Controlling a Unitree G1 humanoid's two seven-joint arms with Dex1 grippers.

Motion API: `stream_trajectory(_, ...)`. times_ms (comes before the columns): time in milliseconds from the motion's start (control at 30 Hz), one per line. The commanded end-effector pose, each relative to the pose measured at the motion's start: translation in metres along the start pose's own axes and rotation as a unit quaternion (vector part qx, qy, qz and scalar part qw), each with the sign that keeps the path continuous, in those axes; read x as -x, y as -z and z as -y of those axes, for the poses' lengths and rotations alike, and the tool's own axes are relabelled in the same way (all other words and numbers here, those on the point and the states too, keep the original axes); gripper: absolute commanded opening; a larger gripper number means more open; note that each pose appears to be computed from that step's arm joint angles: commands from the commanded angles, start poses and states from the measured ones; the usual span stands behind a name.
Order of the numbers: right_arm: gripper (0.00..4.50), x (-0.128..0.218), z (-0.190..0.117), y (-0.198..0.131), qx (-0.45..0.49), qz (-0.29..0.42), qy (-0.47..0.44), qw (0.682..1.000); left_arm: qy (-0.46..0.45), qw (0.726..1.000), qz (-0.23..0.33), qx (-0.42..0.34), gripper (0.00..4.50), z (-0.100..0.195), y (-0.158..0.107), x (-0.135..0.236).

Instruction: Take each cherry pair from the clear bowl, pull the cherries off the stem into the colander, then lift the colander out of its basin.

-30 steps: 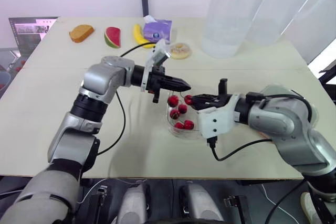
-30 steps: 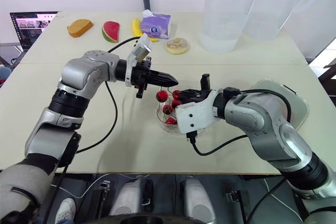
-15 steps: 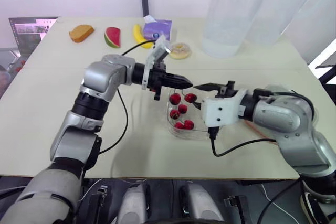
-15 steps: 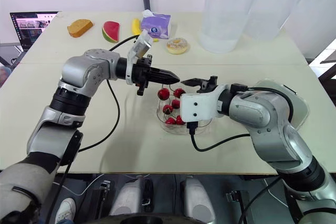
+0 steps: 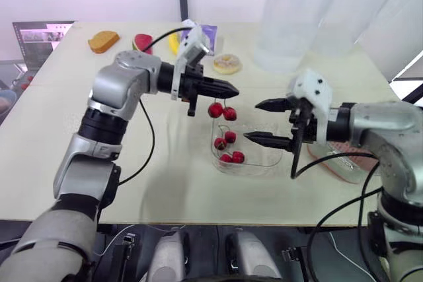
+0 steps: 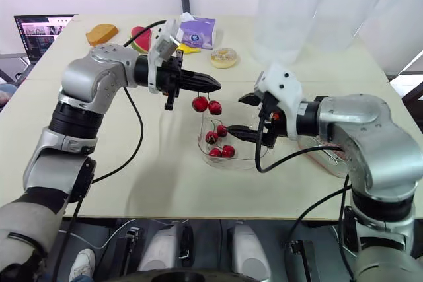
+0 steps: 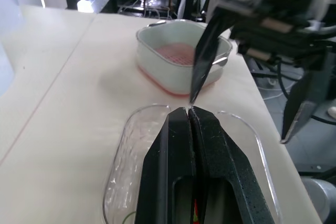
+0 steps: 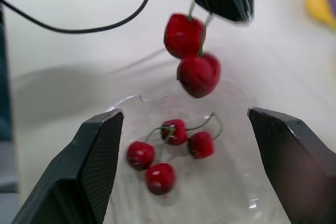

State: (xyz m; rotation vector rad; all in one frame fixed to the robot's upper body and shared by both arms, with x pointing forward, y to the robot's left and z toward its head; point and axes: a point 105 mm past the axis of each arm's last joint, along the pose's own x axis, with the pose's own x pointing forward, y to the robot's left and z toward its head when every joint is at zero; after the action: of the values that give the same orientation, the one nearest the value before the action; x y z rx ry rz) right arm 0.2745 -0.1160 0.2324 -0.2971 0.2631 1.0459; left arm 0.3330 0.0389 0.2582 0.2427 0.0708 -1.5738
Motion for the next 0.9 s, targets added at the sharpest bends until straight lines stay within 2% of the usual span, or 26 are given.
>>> stream_trajectory(33, 4.02, -0.003, 0.006, -0.016, -0.013, 0.030, -0.002, 0.999, 0.000, 0.999, 0.026, -0.036, 0.00, 0.006, -0.026, 0.005)
stream_trajectory(233, 4.02, -0.017, 0.003, -0.030, -0.024, 0.058, -0.027, 0.998, -0.009, 0.999, 0.050, -0.015, 0.00, 0.006, -0.030, 0.003)
stream_trajectory(467, 4.02, -0.025, 0.000, -0.031, -0.030, 0.062, -0.040, 0.997, -0.008, 0.998, 0.056, -0.009, 0.00, 0.007, -0.030, 0.000)
stream_trajectory(567, 3.22, -0.027, -0.001, -0.031, -0.030, 0.061, -0.041, 0.997, -0.008, 0.998, 0.057, -0.009, 0.00, 0.008, -0.030, -0.001)
stream_trajectory(733, 0.83, -0.028, -0.002, -0.030, -0.030, 0.063, -0.039, 0.997, -0.005, 0.998, 0.056, -0.008, 0.00, 0.009, -0.030, -0.002)
stream_trajectory(800, 0.02, -0.028, -0.002, -0.029, -0.030, 0.061, -0.038, 0.997, -0.005, 0.998, 0.056, -0.007, 0.00, 0.009, -0.030, -0.002)
stream_trajectory(900, 0.02, -0.029, -0.002, -0.028, -0.029, 0.060, -0.037, 0.997, -0.006, 0.998, 0.055, -0.007, 0.00, 0.009, -0.030, -0.002)
